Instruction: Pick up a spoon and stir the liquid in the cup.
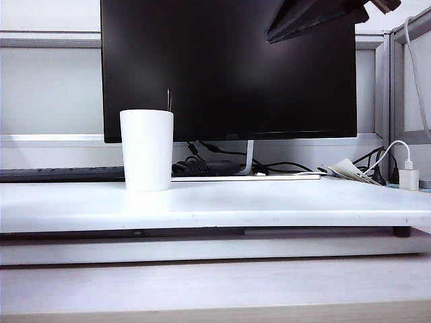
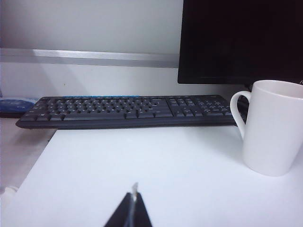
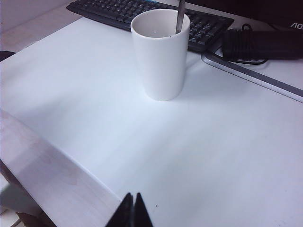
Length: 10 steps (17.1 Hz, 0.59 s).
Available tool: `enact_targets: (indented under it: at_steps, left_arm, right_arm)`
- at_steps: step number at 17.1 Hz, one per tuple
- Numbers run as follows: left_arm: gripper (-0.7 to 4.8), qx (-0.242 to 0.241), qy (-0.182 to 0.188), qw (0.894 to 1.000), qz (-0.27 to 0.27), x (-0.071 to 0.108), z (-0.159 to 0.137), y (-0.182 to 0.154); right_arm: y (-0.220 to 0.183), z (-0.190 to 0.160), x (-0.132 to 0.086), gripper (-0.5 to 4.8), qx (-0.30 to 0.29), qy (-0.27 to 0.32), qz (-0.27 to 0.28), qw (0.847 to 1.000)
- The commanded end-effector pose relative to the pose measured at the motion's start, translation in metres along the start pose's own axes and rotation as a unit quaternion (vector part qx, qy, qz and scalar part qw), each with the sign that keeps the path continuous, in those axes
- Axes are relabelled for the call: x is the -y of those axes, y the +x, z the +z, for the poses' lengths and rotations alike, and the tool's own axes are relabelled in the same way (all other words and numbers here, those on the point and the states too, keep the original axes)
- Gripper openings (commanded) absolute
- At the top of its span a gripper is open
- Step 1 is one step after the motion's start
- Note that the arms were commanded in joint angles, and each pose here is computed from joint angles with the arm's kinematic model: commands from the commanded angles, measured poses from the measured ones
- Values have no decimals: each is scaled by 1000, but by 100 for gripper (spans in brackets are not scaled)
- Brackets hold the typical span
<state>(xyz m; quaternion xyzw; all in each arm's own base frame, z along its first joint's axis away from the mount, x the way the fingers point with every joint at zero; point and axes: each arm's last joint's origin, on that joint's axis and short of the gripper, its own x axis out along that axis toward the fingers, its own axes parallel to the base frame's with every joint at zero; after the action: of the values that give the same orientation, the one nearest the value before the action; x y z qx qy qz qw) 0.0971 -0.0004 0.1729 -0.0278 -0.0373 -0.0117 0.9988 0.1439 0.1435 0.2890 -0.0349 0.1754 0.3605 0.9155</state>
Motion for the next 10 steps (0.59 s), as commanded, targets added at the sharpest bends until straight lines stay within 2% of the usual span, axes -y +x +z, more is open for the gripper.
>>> enact_targets:
  at_steps: [1, 4, 5, 8, 10]
  left_arm:
    - [-4, 7, 2, 1000, 0, 0, 2, 0]
    - [-5, 7, 2, 1000, 0, 0, 2, 0]
    - [-4, 7, 2, 1000, 0, 0, 2, 0]
    - [-4, 7, 2, 1000, 0, 0, 2, 0]
    - [-4, 7, 2, 1000, 0, 0, 2, 0]
  right_arm:
    - [-1, 2, 2, 0, 5, -34, -23, 999]
    - [-21, -8, 26, 0, 4, -23, -185, 982]
    - [-31, -15, 35, 0, 24, -9, -211, 977]
    - [-65, -38, 56, 0, 117, 46, -236, 964]
    - [-83, -54, 60, 0, 170, 46, -249, 952]
